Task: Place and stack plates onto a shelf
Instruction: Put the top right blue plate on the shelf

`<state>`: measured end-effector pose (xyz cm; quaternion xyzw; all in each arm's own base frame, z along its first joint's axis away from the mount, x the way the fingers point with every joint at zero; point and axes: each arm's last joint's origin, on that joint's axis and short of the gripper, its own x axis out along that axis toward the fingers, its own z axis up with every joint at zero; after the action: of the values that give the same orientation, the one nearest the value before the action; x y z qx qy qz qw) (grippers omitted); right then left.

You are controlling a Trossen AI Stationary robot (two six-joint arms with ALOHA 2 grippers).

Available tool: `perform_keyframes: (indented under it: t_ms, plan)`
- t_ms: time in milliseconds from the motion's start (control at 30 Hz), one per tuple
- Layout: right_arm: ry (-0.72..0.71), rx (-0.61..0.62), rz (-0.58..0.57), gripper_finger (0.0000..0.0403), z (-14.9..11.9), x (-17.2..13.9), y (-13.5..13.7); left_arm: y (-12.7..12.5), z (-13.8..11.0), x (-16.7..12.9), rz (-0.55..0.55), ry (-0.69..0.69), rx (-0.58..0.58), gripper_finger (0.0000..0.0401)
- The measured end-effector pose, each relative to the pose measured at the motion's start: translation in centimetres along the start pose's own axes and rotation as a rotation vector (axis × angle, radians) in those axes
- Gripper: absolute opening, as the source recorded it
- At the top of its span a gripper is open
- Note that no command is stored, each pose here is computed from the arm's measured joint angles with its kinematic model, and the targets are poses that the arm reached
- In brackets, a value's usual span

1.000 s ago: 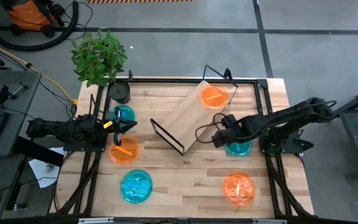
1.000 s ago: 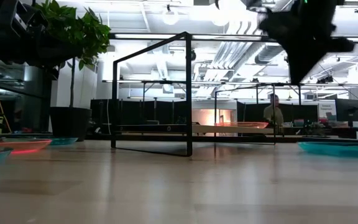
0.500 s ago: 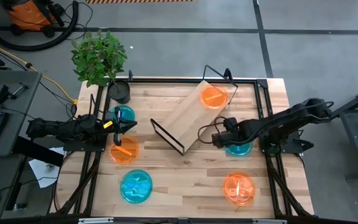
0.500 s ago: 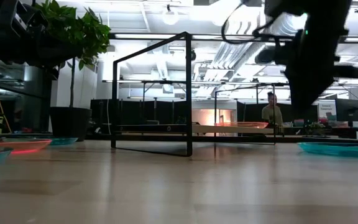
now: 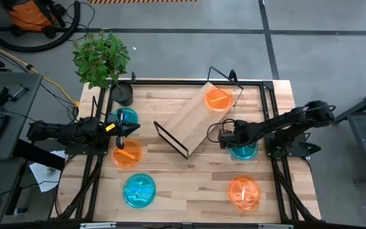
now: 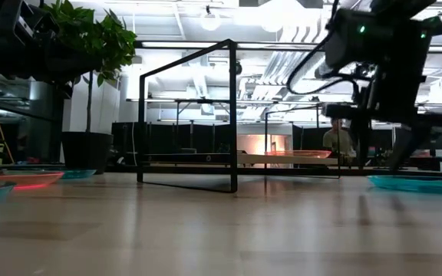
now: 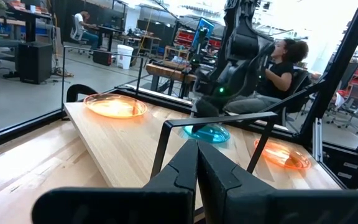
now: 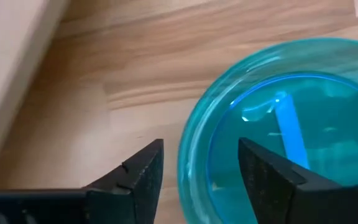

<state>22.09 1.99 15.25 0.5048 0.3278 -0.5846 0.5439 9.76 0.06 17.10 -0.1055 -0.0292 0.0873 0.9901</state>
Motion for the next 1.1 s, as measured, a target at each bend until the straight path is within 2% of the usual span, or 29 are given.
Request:
perform_keyframes:
  t_ms: [133,433,600,833,933,1033,1100]
  plan:
    - [-0.014,-0.01,-0.055,0.0175,-0.3,0.8,1.0,0.0,0.0,0.0,0.001,-0.001,-0.001,0.0001]
    - [-0.093,-0.101,-0.262,0.0144,-1.2,2.3,2.8,0.0,0.0,0.0,0.0,0.0,-0.001,0.0001]
    - [-0.117,-0.08,-0.297,0.0138,-1.8,3.6,3.0,0.0,0.0,0.0,0.0,0.0,-0.001,0.0001]
    - [-0.145,-0.085,-0.326,0.0133,-1.7,3.8,2.7,0.0,0.0,0.0,0.0,0.0,-0.001,0.0001]
    - [-0.161,-0.095,-0.347,0.0097,-1.6,3.9,2.4,0.0,0.0,0.0,0.0,0.001,0.0,0.0001]
    - [-0.174,-0.121,-0.376,0.0026,-1.4,4.0,2.0,0.0,0.0,0.0,0.0,0.001,0.0,0.0001]
    - [-0.177,-0.146,-0.387,0.0012,-1.4,4.0,1.9,0.0,0.0,0.0,0.0,0.0,-0.001,0.0001]
